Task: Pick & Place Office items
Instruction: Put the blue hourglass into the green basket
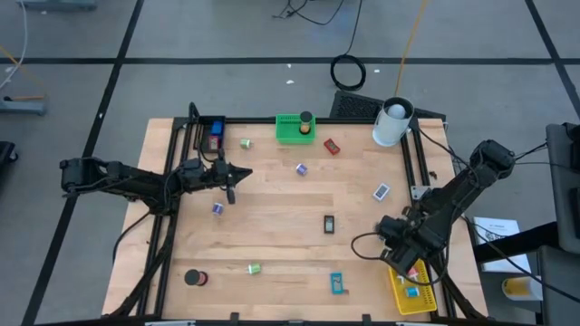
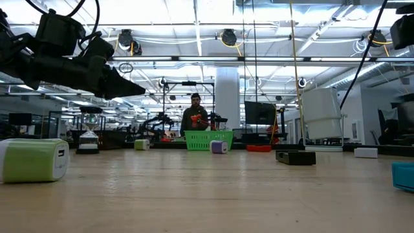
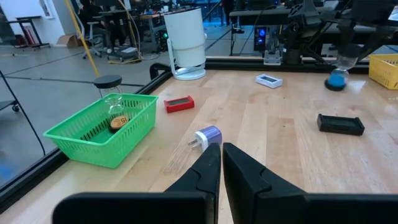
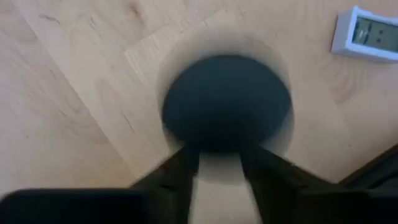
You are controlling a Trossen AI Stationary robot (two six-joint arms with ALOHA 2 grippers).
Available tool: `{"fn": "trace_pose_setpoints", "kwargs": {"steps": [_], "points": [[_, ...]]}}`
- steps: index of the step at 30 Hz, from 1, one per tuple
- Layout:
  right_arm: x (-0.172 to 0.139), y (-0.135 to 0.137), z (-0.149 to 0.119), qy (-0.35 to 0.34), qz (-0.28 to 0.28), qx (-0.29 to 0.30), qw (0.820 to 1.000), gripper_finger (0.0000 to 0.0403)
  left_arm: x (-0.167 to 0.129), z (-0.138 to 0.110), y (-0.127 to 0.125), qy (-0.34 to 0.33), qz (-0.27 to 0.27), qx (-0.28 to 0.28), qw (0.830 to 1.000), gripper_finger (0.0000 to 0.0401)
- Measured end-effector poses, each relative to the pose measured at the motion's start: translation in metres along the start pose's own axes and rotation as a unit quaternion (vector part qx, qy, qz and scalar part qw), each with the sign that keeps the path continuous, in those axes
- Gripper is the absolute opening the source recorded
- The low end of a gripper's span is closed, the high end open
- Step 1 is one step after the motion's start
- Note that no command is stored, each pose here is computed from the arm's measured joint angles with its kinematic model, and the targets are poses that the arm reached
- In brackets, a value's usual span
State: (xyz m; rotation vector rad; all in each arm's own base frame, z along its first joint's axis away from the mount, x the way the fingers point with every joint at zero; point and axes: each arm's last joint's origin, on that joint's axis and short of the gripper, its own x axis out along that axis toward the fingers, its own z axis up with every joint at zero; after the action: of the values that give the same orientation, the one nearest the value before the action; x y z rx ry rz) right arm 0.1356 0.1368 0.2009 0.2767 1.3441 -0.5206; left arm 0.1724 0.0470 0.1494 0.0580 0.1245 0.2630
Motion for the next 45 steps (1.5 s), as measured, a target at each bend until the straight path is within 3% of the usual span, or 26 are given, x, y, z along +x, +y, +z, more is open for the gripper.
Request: {"fn": "trace_pose_setpoints", "kwargs": {"steps": [9,14,19,26,30,33,39,45], "points": [[-0.021,0.006,0.034,-0.050,0.028,-0.046,0.997,0.0020,0.000,0.000,0.000,0.000,0.000,0.000,1.000,0.0026],[-0.019,0.005,0.050,-0.051,0.045,-0.040,0.997,0.0009,0.000,0.000,0.000,0.000,0.000,0.001,1.000,0.0026],[-0.001,0.004,0.073,-0.076,0.050,-0.091,0.992,0.0059,0.000,0.000,0.000,0.000,0.000,0.004,1.000,0.0026],[0.025,-0.025,0.128,-0.088,0.010,-0.151,0.985,0.0173,0.000,0.000,0.000,0.002,0.000,0.003,1.000,0.0026],[0.045,-0.037,0.162,-0.098,0.062,-0.172,0.978,0.0236,0.000,-0.004,0.000,0.022,-0.002,0.001,1.000,0.0026],[0.063,-0.041,0.172,-0.064,0.090,-0.186,0.976,0.0267,0.000,-0.006,0.000,0.032,-0.002,0.000,0.999,0.0026],[0.093,-0.036,0.174,-0.011,0.086,-0.208,0.974,0.0286,0.000,-0.006,-0.001,0.033,-0.003,0.006,0.999,0.0026],[0.104,-0.032,0.174,0.005,0.083,-0.203,0.976,0.0238,0.000,-0.007,-0.001,0.035,-0.003,0.005,0.999,0.0026]]}}
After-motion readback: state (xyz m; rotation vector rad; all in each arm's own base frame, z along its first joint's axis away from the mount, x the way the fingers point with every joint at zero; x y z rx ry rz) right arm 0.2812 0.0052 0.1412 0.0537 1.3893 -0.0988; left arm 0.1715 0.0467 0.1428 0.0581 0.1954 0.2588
